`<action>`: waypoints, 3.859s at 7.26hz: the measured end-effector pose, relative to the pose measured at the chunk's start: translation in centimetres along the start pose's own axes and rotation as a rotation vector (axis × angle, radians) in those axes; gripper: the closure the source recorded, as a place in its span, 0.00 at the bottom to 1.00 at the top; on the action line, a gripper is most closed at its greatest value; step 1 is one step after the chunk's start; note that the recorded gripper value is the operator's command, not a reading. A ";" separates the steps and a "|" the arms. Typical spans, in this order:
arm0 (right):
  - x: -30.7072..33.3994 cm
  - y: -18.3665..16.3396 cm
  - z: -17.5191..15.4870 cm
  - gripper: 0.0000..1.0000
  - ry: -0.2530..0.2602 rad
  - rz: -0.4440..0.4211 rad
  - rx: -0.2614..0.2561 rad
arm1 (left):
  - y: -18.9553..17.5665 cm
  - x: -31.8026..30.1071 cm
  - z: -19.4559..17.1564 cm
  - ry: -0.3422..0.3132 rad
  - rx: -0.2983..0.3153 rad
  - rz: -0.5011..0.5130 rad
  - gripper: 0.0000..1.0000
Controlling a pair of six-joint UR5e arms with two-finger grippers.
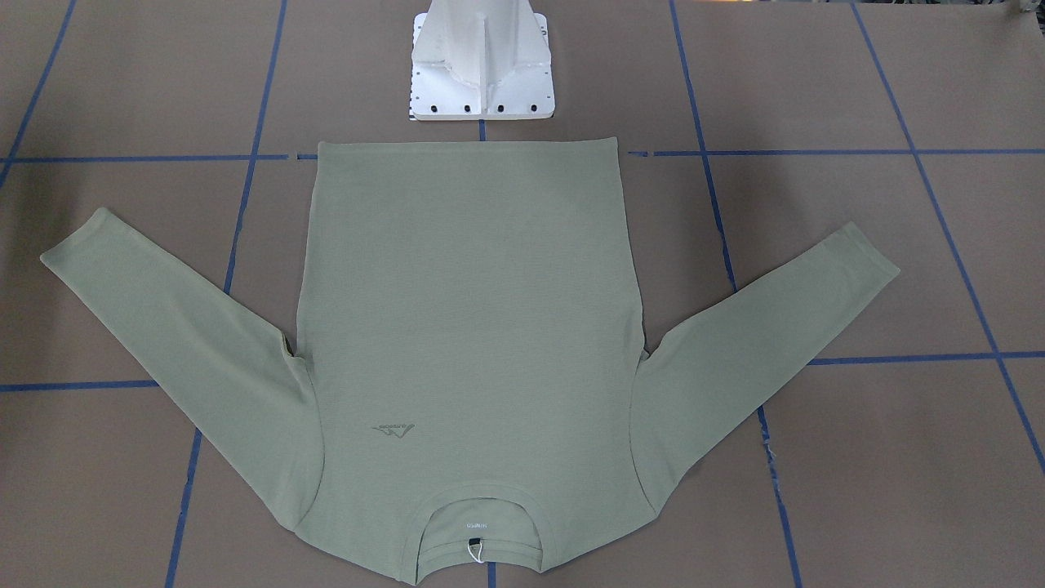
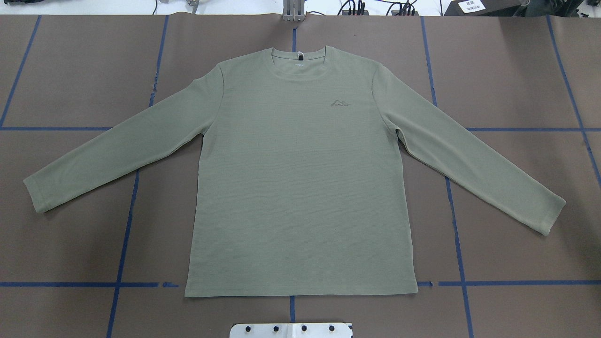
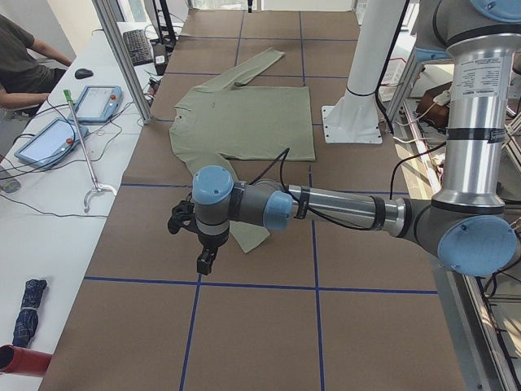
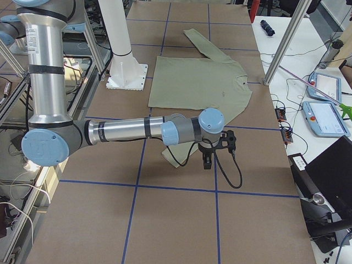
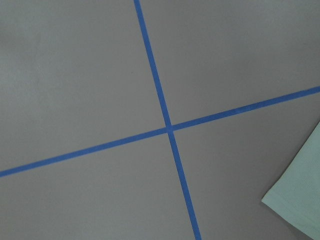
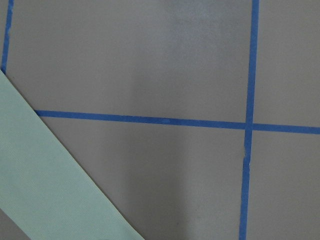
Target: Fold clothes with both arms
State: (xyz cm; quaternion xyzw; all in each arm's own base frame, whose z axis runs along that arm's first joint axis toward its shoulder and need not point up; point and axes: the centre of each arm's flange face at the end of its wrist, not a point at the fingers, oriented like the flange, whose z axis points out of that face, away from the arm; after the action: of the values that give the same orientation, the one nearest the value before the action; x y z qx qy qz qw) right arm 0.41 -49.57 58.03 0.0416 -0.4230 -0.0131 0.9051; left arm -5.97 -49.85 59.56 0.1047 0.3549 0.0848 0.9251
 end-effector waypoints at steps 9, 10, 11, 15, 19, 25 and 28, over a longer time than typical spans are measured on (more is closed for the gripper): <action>-6.0 10.9 14.4 0.00 0.116 0.006 -0.029 | -0.3 2.7 -2.9 -0.002 0.066 0.043 0.00; -5.9 11.2 15.3 0.00 0.120 0.002 -0.046 | -0.4 2.9 -3.1 -0.002 0.069 0.047 0.00; -6.2 11.3 15.9 0.00 0.120 -0.007 -0.056 | -0.4 3.1 -3.3 -0.002 0.072 0.050 0.00; -8.1 11.3 17.5 0.00 0.109 -0.048 -0.085 | -0.5 3.4 -3.6 -0.002 0.080 0.056 0.00; -7.3 11.8 18.6 0.03 0.119 -0.042 -0.112 | -0.6 3.9 -4.2 -0.003 0.089 0.064 0.00; -7.4 12.1 18.8 0.93 0.089 -0.035 -0.141 | -0.6 4.3 -4.8 -0.004 0.098 0.068 0.00; -7.7 12.0 18.5 0.86 0.083 -0.038 -0.139 | -0.2 4.2 -4.6 0.006 0.094 0.061 0.00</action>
State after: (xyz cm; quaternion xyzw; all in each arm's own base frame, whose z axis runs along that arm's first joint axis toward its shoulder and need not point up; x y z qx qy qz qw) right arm -18.91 -38.31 64.99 -0.0126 -0.3824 -0.0577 0.9221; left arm -5.96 -48.47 53.48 0.1585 0.3577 0.0965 0.9152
